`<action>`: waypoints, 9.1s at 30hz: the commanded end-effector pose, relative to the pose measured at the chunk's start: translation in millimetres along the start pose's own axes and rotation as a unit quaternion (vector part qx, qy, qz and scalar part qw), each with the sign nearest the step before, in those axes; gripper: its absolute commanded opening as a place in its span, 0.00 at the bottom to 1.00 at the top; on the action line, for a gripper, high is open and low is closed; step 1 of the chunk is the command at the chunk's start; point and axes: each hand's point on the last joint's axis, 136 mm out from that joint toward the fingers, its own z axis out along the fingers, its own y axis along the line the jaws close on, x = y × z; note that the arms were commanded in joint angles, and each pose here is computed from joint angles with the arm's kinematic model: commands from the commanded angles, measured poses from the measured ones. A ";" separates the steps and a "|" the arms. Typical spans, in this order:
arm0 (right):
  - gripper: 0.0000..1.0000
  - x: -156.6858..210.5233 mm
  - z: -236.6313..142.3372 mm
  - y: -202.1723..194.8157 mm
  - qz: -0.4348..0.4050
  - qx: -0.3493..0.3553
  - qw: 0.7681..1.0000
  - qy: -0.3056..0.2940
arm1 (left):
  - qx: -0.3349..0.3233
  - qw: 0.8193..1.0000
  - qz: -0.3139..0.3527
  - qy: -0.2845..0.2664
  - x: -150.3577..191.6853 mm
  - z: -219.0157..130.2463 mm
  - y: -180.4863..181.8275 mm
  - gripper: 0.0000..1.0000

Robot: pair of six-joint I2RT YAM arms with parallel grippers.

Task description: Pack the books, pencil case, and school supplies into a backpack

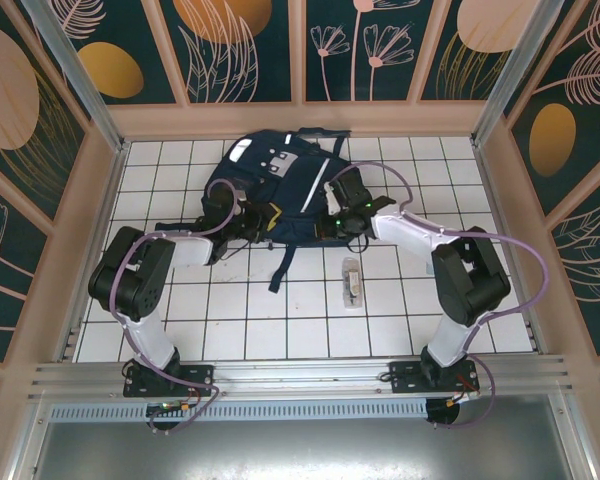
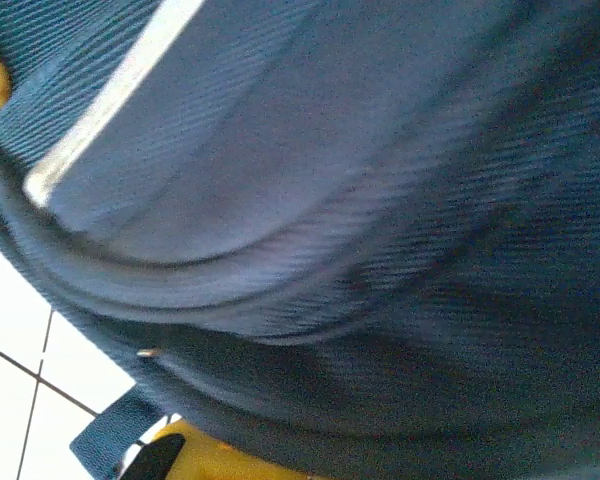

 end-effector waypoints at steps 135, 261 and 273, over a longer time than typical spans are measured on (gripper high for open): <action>0.00 -35.5 -19.9 199.7 0.008 -0.388 0.921 0.041 | 0.011 0.995 -0.055 -0.077 -33.2 -43.9 -0.1 0.58; 0.50 -46.9 -8.7 40.2 -0.035 -0.161 0.979 -0.123 | -0.400 0.702 0.583 0.079 -8.3 -26.0 9.0 0.00; 0.41 -72.9 -23.8 95.4 -0.168 -0.282 0.912 -0.244 | -0.210 0.800 0.552 0.107 32.0 -37.4 -55.8 0.00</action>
